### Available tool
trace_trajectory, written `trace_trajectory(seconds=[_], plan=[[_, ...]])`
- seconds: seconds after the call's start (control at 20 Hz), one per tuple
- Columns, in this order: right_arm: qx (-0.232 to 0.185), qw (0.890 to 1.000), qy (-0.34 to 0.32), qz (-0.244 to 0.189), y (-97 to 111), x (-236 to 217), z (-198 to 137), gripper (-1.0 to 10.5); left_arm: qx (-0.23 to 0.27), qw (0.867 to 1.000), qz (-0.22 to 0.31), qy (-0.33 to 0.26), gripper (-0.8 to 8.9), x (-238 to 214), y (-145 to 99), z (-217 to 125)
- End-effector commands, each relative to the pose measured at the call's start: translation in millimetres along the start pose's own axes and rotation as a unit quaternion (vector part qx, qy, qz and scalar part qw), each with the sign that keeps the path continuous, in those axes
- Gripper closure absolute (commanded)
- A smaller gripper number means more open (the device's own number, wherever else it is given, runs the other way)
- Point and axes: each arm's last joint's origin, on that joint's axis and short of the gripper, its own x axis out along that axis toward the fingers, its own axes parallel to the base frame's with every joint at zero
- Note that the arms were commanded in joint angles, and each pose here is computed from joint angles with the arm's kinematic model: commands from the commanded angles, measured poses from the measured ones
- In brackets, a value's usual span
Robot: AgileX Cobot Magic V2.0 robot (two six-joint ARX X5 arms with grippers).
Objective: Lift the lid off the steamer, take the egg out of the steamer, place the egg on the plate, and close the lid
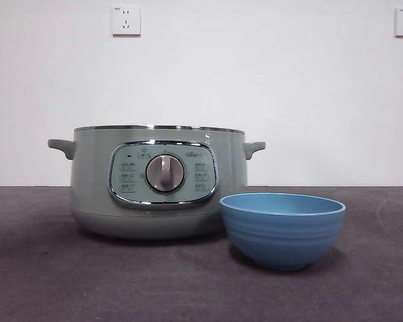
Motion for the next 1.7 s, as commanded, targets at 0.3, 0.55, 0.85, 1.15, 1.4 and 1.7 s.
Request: trace_trajectory(seconds=[0.3, 0.55, 0.85, 1.15, 1.4, 1.7], plan=[[0.016, 0.996, 0.081, 0.020, 1.9, 66.7, -64.7, 9.6, -0.003, 0.999, -0.013, -0.029, 8.22, -4.3, -0.6, 4.7], [0.036, 0.994, 0.090, 0.043, 6.5, 112.6, -109.4, 9.6, 0.000, 1.000, -0.012, -0.027, 8.22, -4.3, -0.6, 4.3], [0.036, 0.990, 0.128, 0.043, 8.9, 152.4, -137.2, 9.6, 0.001, 1.000, -0.012, -0.017, 8.22, -4.2, -0.6, 2.4], [0.036, 0.981, 0.183, 0.047, 11.7, 194.5, -155.3, 9.6, 0.003, 1.000, -0.012, -0.010, 8.22, -4.2, -0.6, 0.9], [0.034, 0.980, 0.191, 0.053, 12.4, 201.3, -158.8, 9.6, 0.003, 1.000, -0.012, -0.009, 8.22, -4.2, -0.6, 0.8], [0.034, 0.978, 0.201, 0.053, 12.7, 206.7, -162.5, 9.6, 0.002, 1.000, -0.013, -0.008, 8.22, -4.2, -0.6, 0.7]])
